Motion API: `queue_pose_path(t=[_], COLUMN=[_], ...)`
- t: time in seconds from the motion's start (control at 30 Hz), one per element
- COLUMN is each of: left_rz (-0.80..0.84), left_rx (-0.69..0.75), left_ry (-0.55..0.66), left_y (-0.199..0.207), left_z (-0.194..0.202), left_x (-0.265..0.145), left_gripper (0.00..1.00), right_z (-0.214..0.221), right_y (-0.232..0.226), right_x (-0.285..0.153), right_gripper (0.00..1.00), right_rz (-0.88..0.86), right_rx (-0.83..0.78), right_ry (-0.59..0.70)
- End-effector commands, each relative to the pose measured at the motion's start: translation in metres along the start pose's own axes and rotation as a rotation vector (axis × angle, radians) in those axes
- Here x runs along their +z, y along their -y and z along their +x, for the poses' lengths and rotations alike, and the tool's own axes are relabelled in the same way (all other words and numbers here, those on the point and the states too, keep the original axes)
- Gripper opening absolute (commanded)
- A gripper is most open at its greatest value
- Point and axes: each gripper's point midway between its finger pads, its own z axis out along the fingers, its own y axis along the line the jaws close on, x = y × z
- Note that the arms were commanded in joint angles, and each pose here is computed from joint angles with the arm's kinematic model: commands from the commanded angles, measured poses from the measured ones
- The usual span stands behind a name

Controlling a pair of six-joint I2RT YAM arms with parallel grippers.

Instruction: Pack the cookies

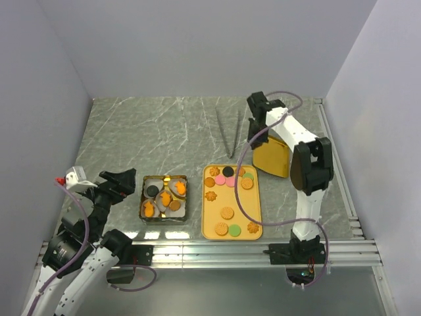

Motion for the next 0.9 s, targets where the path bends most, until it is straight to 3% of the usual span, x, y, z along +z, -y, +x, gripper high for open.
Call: queue_pose_path(t=[0.0,0.17,0.2,0.27,0.3,0.37,0.47,0.57,0.67,0.87], left_rz=[0.037,0.026,0.03,0.054,0.064,0.111,0.256,0.397,0.518,0.741], left_rx=[-0.048,-0.08,-0.091,-0.107,-0.115,-0.131,-0.109,-0.099,-0.152,-0.363], left_ry=[0.047,-0.013,-0.014,-0.004,-0.005,-0.002,-0.087,-0.209,-0.245,-0.183], left_y=[0.012,0.029,0.033,0.048,0.053,0.072,0.111,0.143,0.164,0.186], left_z=[-0.018,-0.02,-0.023,-0.035,-0.038,-0.049,-0.042,-0.02,-0.012,-0.031], left_x=[-0.006,-0.002,-0.001,0.0,0.0,0.0,0.002,0.004,0.0,-0.03], left_gripper=[0.99,0.99,0.99,0.99,1.0,0.99,1.0,1.0,0.99,0.99], right_z=[-0.015,0.007,0.022,0.03,0.044,0.051,0.072,0.087,0.099,0.126], right_y=[-0.05,-0.121,-0.136,-0.15,-0.156,-0.161,-0.158,-0.149,-0.141,-0.134], right_x=[-0.115,-0.229,-0.254,-0.302,-0.327,-0.372,-0.434,-0.476,-0.5,-0.519], right_gripper=[0.0,0.0,0.0,0.0,0.0,0.0,0.0,0.0,0.0,0.0], right_rz=[-0.224,-0.683,-0.838,-1.047,-1.171,-1.355,-1.602,-1.768,-1.895,-2.017], right_rx=[-0.033,-0.126,-0.129,-0.156,-0.161,-0.161,-0.22,-0.262,-0.307,-0.301], right_ry=[0.177,0.264,0.212,0.252,0.189,0.201,0.165,0.123,0.132,-0.02])
